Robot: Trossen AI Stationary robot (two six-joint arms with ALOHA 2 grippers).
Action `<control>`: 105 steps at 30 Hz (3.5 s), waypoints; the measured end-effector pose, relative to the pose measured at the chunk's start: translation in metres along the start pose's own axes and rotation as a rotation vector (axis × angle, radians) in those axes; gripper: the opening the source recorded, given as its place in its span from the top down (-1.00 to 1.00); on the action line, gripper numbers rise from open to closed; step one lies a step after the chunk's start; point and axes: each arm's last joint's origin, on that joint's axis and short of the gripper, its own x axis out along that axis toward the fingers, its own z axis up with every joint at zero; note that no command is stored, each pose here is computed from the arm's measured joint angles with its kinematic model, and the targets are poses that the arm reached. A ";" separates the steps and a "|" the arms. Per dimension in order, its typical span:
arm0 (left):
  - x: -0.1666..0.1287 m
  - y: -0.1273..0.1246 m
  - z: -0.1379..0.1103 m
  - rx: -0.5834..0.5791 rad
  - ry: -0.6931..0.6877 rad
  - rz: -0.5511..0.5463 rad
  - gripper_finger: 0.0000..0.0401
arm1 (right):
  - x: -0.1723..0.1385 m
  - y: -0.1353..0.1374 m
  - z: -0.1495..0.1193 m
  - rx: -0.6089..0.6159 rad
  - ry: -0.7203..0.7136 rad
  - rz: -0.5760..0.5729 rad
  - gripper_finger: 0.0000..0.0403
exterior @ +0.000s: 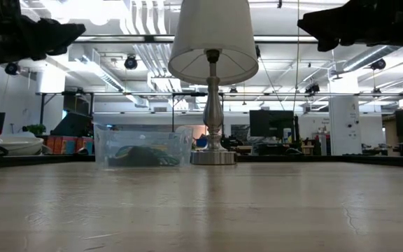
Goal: Pick and place rubber bands into bin
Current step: Return to Home Position
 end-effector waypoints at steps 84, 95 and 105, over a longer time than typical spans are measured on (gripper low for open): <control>0.002 -0.011 -0.022 0.061 0.233 -0.101 0.41 | -0.054 0.026 -0.044 0.188 0.003 0.065 0.37; 0.002 -0.011 -0.022 0.061 0.234 -0.102 0.41 | -0.054 0.029 -0.052 0.194 0.099 -0.014 0.37; 0.002 -0.011 -0.022 0.061 0.233 -0.101 0.41 | -0.053 0.030 -0.053 0.232 0.117 -0.001 0.37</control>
